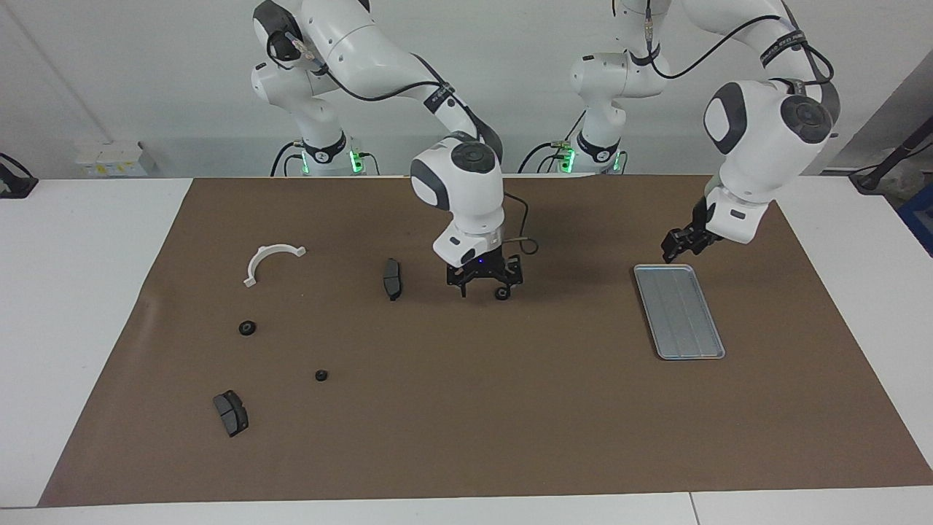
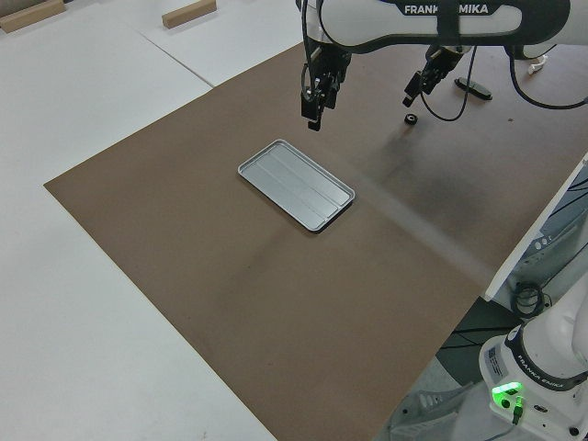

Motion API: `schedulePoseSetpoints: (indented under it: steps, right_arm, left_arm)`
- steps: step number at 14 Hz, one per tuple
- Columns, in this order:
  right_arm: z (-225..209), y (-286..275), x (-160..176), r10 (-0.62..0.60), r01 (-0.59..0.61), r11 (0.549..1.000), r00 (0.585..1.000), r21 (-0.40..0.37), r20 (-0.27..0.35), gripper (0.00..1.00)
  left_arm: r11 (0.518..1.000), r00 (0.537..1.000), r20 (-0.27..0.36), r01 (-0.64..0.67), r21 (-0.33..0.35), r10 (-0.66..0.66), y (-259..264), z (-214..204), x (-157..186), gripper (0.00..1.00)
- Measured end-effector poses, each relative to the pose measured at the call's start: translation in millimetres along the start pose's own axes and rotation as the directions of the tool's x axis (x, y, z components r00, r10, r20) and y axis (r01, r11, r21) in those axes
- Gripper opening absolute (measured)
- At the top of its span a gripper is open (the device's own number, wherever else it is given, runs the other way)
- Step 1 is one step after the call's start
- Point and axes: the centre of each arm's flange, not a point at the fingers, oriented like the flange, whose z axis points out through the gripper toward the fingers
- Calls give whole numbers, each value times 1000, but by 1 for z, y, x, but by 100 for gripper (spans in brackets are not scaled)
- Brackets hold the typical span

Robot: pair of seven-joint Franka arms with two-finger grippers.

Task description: Place bearing gear from tray to pile

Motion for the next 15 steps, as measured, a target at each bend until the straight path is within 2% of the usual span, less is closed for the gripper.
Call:
schedulePoseSetpoints:
  steps: [1,4,6,9,11,12,13,15]
  right_arm:
    - [7,-1,-1,-10,10,1000,1000,-2,-7,100]
    - [21,0,-1,-18,17,1000,1000,-4,-12,96]
    - [25,1,-2,-29,29,999,999,-14,-15,81]
    - [35,0,-13,-61,61,998,998,-17,-26,72]
    - [31,-1,-14,-64,64,998,997,-14,-32,54]
    - [29,-2,-14,-66,66,998,997,-13,-34,40]
    - [26,-3,-15,-68,68,998,997,-15,-34,35]
    - [26,-2,-15,-70,69,997,997,-31,-27,35]
  left_arm:
    - [1000,1000,-11,-1,-3,1,0,-16,1,78]
    - [1000,1000,-24,-8,-6,8,3,-68,-3,78]
    - [1000,1000,-21,-19,-5,19,7,-87,-7,81]
    - [999,999,1,-47,2,47,20,-86,-13,85]
    - [997,997,14,-72,5,72,23,-80,-14,86]
    - [996,996,22,-86,7,86,22,-76,-14,87]
    - [995,995,30,-95,8,95,22,-72,-15,88]
    - [995,994,40,-102,10,102,22,-68,-15,90]
